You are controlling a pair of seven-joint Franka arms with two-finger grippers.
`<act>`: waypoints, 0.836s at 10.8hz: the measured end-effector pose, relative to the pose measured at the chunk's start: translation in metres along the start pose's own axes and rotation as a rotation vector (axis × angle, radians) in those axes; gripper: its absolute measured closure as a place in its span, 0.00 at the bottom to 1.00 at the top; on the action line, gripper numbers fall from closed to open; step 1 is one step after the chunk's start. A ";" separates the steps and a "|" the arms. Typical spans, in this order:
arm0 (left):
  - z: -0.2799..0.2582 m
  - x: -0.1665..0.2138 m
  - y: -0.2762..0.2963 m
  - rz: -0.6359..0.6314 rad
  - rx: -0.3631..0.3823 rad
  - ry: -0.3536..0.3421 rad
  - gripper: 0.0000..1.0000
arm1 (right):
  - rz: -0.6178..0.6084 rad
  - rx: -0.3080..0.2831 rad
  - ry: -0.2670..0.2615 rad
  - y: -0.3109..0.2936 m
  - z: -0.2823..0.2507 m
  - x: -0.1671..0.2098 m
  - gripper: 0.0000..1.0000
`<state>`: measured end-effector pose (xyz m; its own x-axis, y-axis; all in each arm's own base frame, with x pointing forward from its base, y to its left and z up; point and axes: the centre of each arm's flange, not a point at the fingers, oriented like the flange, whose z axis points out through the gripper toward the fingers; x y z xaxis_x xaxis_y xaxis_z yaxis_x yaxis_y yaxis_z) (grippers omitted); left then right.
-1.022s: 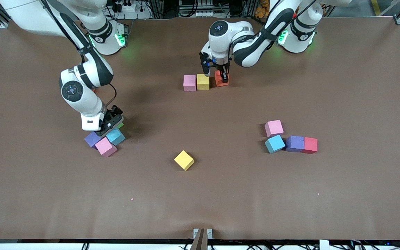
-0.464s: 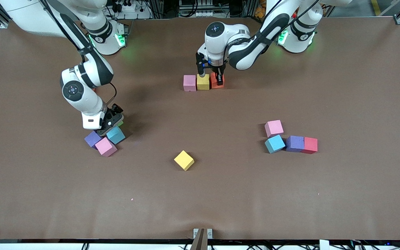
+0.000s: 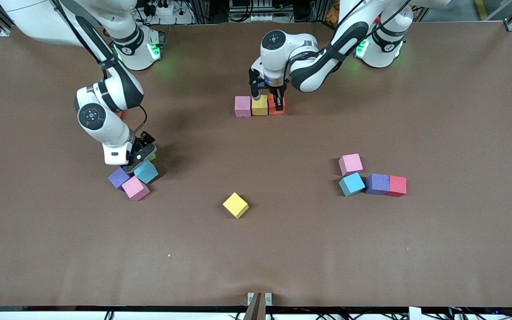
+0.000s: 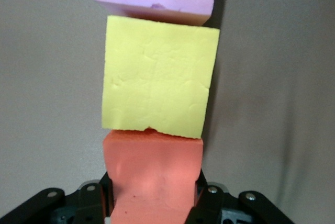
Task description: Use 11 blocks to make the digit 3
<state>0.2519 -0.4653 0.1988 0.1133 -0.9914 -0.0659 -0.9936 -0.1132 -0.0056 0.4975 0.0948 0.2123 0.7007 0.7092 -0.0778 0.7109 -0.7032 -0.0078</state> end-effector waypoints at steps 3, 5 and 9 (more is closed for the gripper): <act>0.000 0.002 -0.001 -0.001 0.004 0.000 0.40 | -0.001 0.000 -0.014 0.000 -0.003 -0.001 0.00; -0.001 0.003 -0.006 -0.010 0.007 0.003 0.29 | 0.001 0.006 -0.035 -0.001 -0.002 -0.003 0.00; -0.023 0.001 -0.019 -0.026 0.061 -0.072 0.00 | 0.038 0.019 -0.053 -0.003 0.002 -0.008 0.00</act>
<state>0.2708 -0.4658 0.2215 0.1405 -0.9806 -0.1367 -0.9889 -0.1321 -0.0686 0.4903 0.0912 0.2111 0.7226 0.6787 -0.1308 0.6823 -0.7307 -0.0225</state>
